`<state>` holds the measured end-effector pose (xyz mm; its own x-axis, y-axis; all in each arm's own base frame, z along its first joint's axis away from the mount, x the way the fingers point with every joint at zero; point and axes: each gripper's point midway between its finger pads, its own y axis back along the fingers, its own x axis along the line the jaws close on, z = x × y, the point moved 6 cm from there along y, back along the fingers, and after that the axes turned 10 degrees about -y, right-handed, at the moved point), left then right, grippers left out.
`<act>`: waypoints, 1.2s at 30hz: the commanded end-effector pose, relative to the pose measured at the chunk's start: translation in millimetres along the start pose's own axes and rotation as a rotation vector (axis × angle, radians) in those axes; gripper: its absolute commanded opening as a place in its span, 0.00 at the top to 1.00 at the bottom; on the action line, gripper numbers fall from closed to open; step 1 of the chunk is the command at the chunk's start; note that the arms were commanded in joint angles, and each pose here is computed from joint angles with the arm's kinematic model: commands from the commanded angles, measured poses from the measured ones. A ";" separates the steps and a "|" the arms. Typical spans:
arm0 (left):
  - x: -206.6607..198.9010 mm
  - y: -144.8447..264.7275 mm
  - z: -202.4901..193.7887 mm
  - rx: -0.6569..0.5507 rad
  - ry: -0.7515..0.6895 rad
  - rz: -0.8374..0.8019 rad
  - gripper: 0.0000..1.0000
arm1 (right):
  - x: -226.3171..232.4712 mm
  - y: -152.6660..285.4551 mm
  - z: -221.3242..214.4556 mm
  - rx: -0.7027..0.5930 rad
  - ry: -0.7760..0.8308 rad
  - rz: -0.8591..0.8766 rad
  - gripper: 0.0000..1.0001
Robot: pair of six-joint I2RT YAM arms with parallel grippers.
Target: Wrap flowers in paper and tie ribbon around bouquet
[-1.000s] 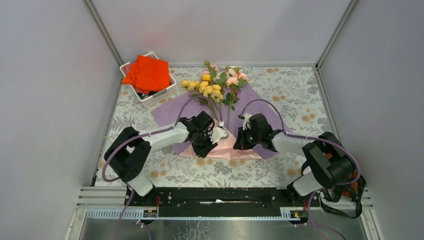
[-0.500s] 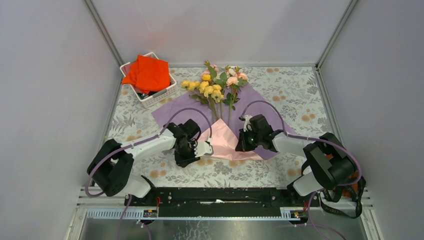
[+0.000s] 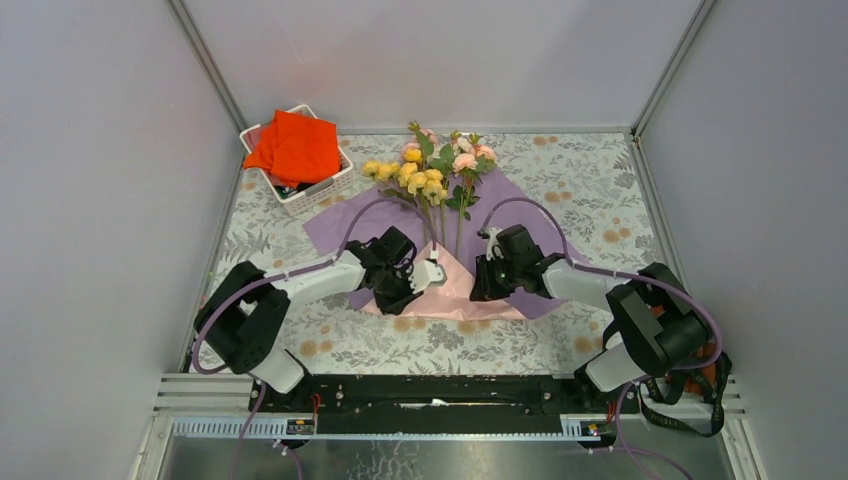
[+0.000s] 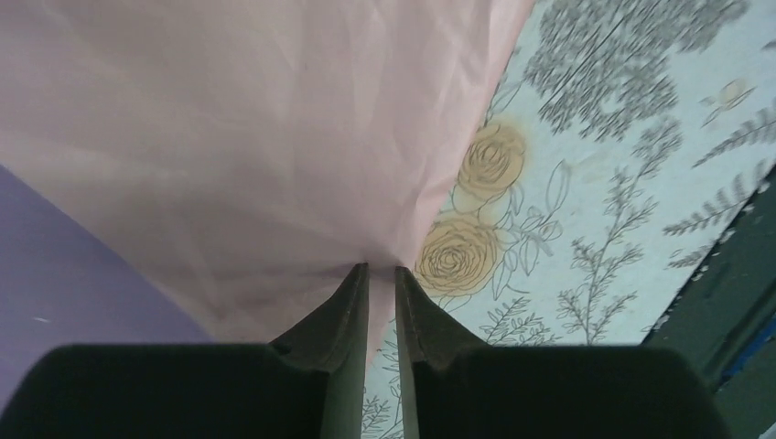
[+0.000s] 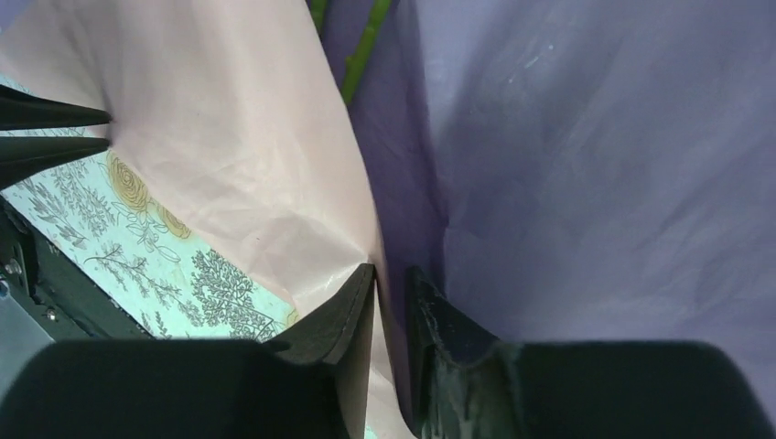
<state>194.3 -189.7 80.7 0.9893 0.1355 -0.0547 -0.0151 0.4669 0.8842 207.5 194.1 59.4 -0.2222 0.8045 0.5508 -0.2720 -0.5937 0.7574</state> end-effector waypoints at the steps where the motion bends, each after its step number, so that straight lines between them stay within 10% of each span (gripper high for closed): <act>1: 10.6 -9.6 -10.4 0.009 -0.026 0.079 0.78 | 11.9 25.5 22.8 -0.070 0.000 -0.064 0.71; 7: -0.2 -14.0 -21.2 0.001 -0.004 0.038 0.78 | 50.4 80.9 48.0 -0.228 -0.057 -0.028 0.65; 16: -5.0 -14.5 -24.0 -0.020 0.017 0.013 0.77 | 98.7 18.7 5.8 -0.048 -0.234 0.323 0.96; 23: -2.7 -8.0 -39.3 0.066 -0.032 0.023 0.77 | 40.0 -2.1 -29.4 0.125 -0.305 0.089 1.00; 36: -14.5 -6.1 -70.7 0.193 -0.077 -0.007 0.77 | -55.2 80.1 -65.2 -0.056 -0.609 -0.299 1.00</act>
<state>193.2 -167.8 64.3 0.9970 0.0640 0.0443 -0.0683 0.4469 0.8920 144.9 131.2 60.4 0.3288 0.7853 0.5245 -0.2506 -0.4629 0.8502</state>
